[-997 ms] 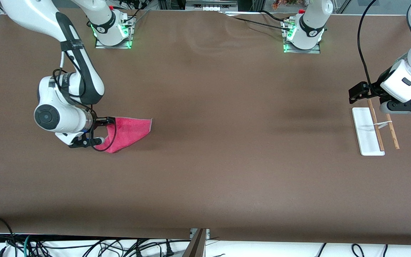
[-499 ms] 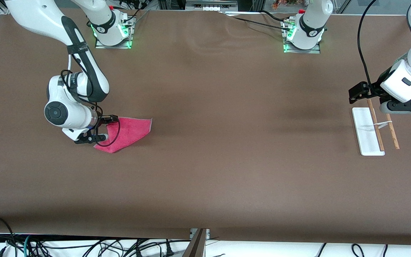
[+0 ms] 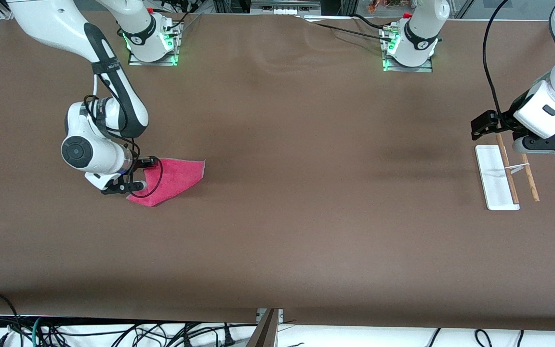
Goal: Pass towel and hang on rack
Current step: 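Reach the right gripper down and grasp the pink towel's corner, then lift the towel with the right gripper toward the table's middle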
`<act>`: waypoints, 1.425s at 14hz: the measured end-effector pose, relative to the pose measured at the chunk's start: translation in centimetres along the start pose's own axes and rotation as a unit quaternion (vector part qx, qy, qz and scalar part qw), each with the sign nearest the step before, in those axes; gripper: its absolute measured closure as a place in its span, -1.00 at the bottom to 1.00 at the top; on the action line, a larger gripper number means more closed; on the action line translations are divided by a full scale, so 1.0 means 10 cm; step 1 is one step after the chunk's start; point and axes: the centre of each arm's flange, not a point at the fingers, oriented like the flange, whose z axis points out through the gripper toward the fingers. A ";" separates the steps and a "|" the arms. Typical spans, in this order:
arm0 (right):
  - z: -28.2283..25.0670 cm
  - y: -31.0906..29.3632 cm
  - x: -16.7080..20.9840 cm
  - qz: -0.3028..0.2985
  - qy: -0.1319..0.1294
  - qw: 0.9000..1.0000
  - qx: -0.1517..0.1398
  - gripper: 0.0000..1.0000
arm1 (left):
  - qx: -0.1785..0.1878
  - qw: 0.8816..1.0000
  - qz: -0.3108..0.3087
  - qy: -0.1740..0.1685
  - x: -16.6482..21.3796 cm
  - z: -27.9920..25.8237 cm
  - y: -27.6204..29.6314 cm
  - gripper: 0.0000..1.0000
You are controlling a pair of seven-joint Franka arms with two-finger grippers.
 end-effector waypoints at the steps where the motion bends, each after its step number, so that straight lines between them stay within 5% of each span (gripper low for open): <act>1: 0.00 0.00 0.00 0.000 0.000 1.000 0.000 0.00 | 0.000 1.000 0.000 0.000 0.00 0.00 0.00 -1.00; 3: 0.01 0.00 0.00 0.000 0.000 1.000 0.000 0.12 | 0.000 1.000 0.000 0.000 0.00 0.00 0.00 -1.00; 5: 0.01 0.01 0.00 0.001 -0.001 1.000 0.000 0.67 | 0.000 1.000 0.000 0.000 0.00 0.00 0.00 -1.00; 7: 0.01 0.02 0.00 0.002 0.000 1.000 0.000 0.97 | 0.000 1.000 0.000 0.000 0.00 0.00 0.00 -1.00; 13: -0.19 0.02 0.06 0.002 0.006 1.000 0.000 0.97 | 0.000 1.000 0.000 -0.003 -0.01 0.01 0.00 -1.00; 20: -1.73 -0.47 0.16 0.000 0.000 1.000 -0.004 0.97 | 0.000 1.000 0.000 -0.006 -0.01 0.02 0.00 -1.00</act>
